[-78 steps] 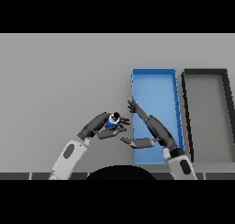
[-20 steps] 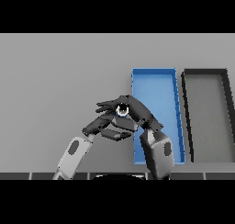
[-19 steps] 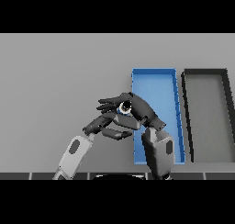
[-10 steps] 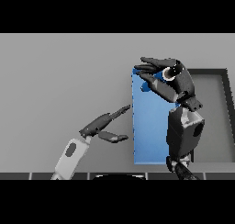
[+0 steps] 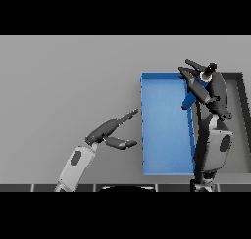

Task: Pick up the blue pipe and place it into the blue bin.

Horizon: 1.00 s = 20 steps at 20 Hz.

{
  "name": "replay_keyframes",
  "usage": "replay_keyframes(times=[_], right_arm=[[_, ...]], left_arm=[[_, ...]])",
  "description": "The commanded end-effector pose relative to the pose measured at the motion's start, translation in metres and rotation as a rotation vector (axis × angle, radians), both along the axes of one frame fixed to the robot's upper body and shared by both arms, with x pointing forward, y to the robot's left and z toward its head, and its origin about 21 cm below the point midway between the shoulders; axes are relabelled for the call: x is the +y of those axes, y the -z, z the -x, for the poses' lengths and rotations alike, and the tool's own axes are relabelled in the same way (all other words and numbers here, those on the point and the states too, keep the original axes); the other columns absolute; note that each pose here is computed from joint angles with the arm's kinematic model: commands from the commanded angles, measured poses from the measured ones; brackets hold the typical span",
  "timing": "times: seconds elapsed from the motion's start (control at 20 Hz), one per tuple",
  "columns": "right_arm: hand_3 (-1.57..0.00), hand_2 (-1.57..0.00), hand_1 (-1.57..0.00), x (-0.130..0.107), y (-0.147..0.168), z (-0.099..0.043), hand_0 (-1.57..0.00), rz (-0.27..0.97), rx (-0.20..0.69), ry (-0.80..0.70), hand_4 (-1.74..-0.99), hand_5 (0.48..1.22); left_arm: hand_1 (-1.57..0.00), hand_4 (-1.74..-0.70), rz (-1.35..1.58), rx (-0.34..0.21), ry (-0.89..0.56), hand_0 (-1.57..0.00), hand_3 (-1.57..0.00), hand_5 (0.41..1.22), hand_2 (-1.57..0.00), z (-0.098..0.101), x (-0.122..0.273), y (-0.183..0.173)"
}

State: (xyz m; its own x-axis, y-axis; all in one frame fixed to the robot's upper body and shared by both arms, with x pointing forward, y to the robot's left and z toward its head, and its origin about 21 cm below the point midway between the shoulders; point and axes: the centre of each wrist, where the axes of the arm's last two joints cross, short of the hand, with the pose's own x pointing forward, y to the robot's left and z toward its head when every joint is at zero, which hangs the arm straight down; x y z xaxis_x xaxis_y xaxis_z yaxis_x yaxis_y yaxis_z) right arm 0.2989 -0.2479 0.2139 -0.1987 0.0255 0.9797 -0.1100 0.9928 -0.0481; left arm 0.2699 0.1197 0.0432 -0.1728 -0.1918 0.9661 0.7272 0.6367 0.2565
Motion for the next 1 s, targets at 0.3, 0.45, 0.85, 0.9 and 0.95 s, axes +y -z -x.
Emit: replay_keyframes(times=[0.3, 0.45, 0.85, 0.9, 0.95], right_arm=[[-1.57, -1.57, -1.57, -0.012, 0.080, 0.018, -1.57, 0.017, 0.291, 0.161, -1.500, 1.221], [-1.57, -1.57, -1.57, -0.013, 0.112, 0.028, -1.57, 0.009, 0.411, 0.220, -1.499, 1.221], [-0.51, -1.57, -1.57, -0.007, 0.132, 0.036, -1.57, -0.064, 0.504, 0.250, -1.661, 1.221], [-0.41, -1.57, -1.57, -0.007, 0.133, 0.036, -1.57, -0.081, 0.512, 0.254, -1.677, 1.171], [-0.45, -1.52, -1.57, -0.003, 0.135, 0.035, -1.57, -0.092, 0.518, 0.265, -1.626, 1.161]], left_arm=[[0.00, -0.93, -0.013, -0.027, -0.004, 0.00, 0.00, 0.464, 0.00, -0.001, 0.005, 0.002], [0.00, -0.93, -0.021, -0.024, -0.009, 0.00, 0.00, 0.467, 0.00, -0.001, 0.004, 0.002], [0.00, -0.92, -0.015, -0.042, -0.012, 0.00, 0.00, 0.486, 0.00, -0.002, 0.001, 0.006], [0.00, -0.92, -0.010, -0.050, -0.013, 0.00, 0.00, 0.489, 0.00, -0.003, 0.004, 0.004], [0.00, -0.92, -0.010, -0.050, -0.016, 0.00, 0.00, 0.491, 0.00, -0.004, 0.004, 0.002]])
